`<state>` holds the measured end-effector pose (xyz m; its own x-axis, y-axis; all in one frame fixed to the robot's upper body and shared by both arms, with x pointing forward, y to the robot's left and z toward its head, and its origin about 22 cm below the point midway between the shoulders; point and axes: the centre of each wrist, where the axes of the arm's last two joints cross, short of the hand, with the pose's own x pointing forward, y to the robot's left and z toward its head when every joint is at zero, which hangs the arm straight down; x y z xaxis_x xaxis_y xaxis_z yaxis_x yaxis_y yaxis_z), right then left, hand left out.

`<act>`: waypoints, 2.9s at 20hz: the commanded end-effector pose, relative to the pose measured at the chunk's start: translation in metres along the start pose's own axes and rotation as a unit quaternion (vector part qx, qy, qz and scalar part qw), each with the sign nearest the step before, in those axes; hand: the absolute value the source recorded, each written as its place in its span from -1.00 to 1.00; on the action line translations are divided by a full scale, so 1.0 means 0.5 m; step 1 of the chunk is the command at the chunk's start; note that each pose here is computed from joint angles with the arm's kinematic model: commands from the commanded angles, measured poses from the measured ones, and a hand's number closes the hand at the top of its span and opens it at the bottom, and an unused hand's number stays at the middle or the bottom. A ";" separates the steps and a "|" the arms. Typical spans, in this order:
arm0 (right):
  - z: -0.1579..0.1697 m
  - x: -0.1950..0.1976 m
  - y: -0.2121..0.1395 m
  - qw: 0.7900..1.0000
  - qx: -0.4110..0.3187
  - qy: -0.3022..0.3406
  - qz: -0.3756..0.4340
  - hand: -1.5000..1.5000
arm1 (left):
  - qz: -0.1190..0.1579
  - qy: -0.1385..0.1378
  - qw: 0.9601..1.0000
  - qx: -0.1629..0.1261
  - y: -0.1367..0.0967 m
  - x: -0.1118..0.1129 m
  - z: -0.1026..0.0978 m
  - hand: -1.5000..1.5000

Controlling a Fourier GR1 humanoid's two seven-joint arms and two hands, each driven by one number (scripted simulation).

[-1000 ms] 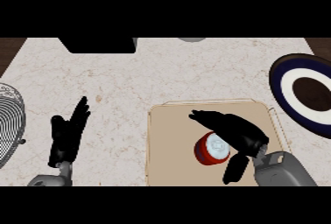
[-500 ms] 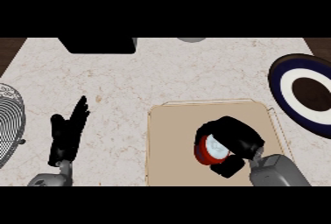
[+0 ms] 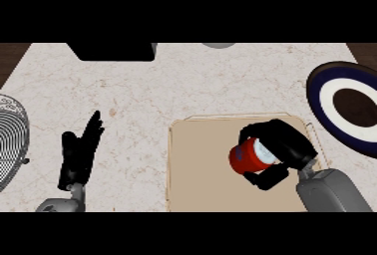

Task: Pick the can from the tray and place it in the plate

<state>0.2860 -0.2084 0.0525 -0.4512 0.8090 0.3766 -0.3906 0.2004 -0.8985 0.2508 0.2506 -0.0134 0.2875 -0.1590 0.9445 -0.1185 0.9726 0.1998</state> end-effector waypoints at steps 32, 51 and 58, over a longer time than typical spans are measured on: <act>0.226 -0.294 -0.253 0.884 -0.408 0.223 0.053 1.00 | -0.006 -0.005 1.000 0.001 -0.009 0.019 0.022 0.00; 0.226 -0.470 -0.203 0.937 -0.170 0.304 -0.016 -1.00 | -0.004 -0.007 1.000 -0.004 0.000 0.046 -0.014 0.00; 0.254 -0.482 -0.233 0.952 -0.258 0.133 -0.099 -1.00 | 0.002 -0.010 1.000 -0.011 -0.022 0.021 -0.007 0.00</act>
<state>0.3396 -0.4887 0.0861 -0.0309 0.9071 0.4198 -0.0156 0.4195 -0.9076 0.2555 0.2407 -0.0128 0.2732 -0.1657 0.9476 -0.0917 0.9761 0.1971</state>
